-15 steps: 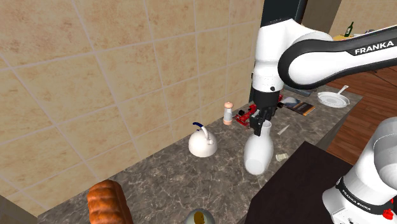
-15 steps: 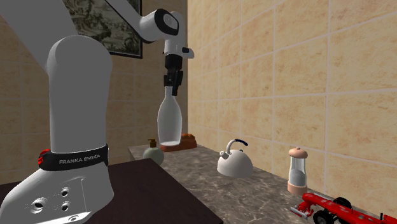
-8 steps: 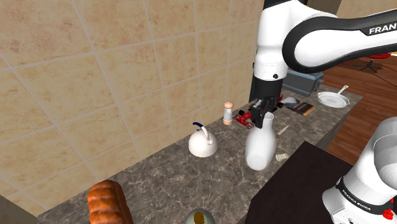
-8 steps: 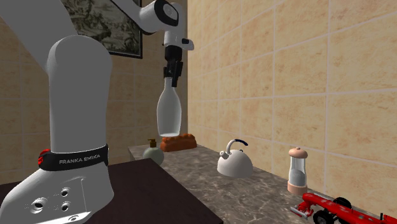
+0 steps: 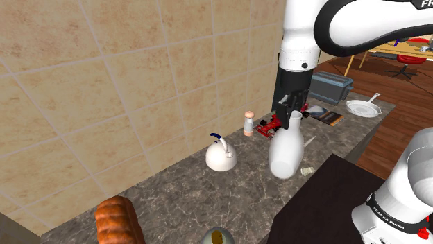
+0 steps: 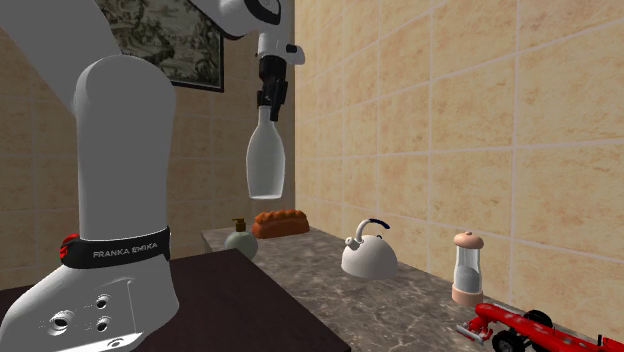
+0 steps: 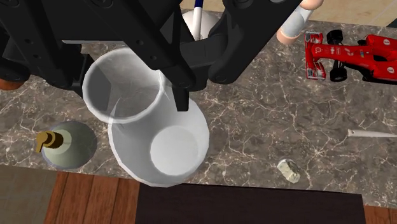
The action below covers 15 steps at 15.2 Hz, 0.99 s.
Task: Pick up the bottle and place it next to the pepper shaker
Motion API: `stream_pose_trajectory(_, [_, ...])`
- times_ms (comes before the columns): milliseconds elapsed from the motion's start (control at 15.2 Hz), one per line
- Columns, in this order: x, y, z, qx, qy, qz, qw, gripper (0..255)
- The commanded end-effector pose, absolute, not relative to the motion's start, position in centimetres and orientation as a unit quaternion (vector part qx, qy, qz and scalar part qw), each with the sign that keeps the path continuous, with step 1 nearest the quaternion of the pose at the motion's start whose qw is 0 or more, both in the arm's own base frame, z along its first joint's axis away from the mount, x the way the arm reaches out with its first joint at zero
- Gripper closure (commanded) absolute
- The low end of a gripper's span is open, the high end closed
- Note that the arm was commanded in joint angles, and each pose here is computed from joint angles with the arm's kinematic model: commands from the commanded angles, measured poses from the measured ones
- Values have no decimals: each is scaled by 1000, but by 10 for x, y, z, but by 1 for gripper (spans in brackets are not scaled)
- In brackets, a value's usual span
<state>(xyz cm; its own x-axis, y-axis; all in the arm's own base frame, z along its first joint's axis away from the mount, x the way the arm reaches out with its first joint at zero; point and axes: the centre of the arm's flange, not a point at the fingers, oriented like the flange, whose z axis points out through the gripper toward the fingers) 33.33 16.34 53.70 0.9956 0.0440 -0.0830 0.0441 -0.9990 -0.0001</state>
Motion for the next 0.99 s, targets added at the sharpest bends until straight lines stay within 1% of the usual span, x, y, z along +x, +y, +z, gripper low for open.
stream_pose_trajectory(0, [333,163,547,999,22,-42,1,255])
stream_pose_trajectory(462, [333,163,581,999,22,-42,1,255])
stream_pose_trajectory(924, [401,100,582,999,22,-42,1,255])
